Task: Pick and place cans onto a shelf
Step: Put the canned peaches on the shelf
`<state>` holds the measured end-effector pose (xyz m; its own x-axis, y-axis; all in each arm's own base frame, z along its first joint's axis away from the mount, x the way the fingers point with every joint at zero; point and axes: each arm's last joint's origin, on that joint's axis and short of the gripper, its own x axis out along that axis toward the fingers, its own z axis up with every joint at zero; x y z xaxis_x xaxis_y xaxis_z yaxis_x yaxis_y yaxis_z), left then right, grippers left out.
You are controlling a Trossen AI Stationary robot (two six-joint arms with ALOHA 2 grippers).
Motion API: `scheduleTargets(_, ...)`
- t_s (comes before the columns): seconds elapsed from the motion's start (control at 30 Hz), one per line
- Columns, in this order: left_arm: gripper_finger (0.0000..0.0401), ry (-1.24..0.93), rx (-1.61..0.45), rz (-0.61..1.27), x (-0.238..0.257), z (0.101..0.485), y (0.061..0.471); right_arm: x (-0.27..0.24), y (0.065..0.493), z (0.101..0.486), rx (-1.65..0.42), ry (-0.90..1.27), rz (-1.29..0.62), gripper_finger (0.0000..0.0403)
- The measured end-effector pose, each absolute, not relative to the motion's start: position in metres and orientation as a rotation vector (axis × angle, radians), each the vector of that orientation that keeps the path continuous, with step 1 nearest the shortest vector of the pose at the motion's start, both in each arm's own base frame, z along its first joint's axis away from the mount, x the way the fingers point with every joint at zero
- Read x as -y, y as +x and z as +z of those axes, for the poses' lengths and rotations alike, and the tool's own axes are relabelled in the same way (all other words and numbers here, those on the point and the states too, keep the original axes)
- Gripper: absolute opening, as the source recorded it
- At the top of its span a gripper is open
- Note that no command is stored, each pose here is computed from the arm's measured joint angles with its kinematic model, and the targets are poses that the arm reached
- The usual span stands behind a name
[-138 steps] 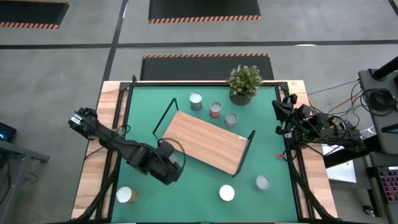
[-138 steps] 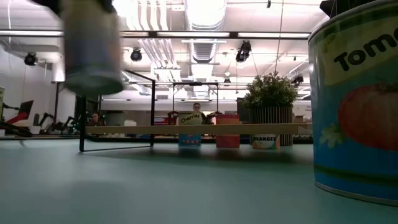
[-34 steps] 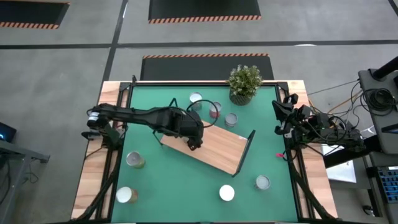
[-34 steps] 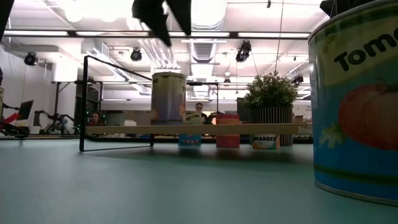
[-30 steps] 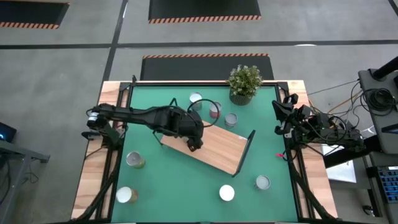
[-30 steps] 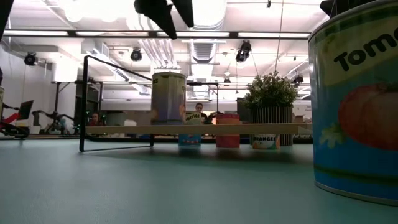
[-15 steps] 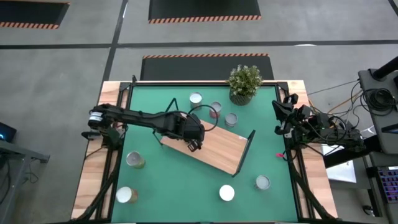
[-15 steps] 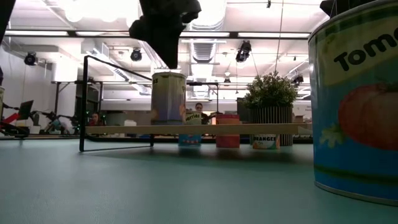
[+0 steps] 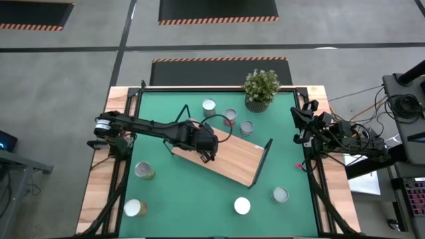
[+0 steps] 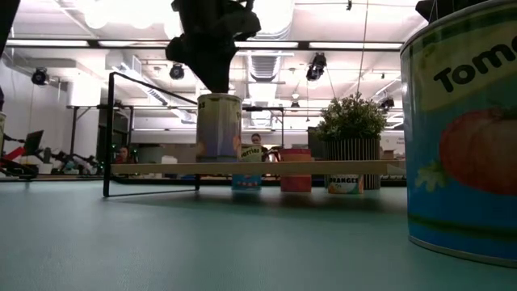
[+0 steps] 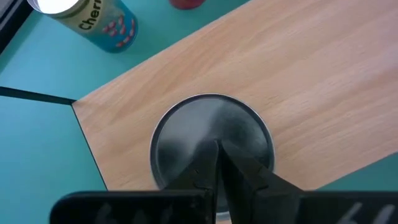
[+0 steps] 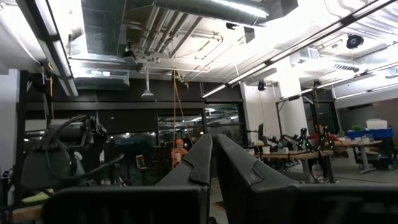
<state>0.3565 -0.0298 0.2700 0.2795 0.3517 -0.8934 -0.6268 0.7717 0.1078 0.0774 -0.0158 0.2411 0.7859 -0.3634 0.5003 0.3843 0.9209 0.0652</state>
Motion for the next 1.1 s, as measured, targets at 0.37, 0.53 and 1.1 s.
scheduleTargets(0.37,0.0,-0.258,-1.125,0.673,0.027,0.264,0.36,0.016,0.077,0.241,0.53,-0.049,-0.406,0.0013)
scheduleTargets(0.53,0.0,-0.23,-1.126,0.696,0.023,0.26,0.362,0.016,0.077,0.241,0.529,-0.051,-0.406,0.0013)
scheduleTargets(1.1,0.0,-0.161,-1.115,0.855,-0.003,0.259,0.359,0.016,0.077,0.241,0.528,-0.058,-0.408,0.0013)
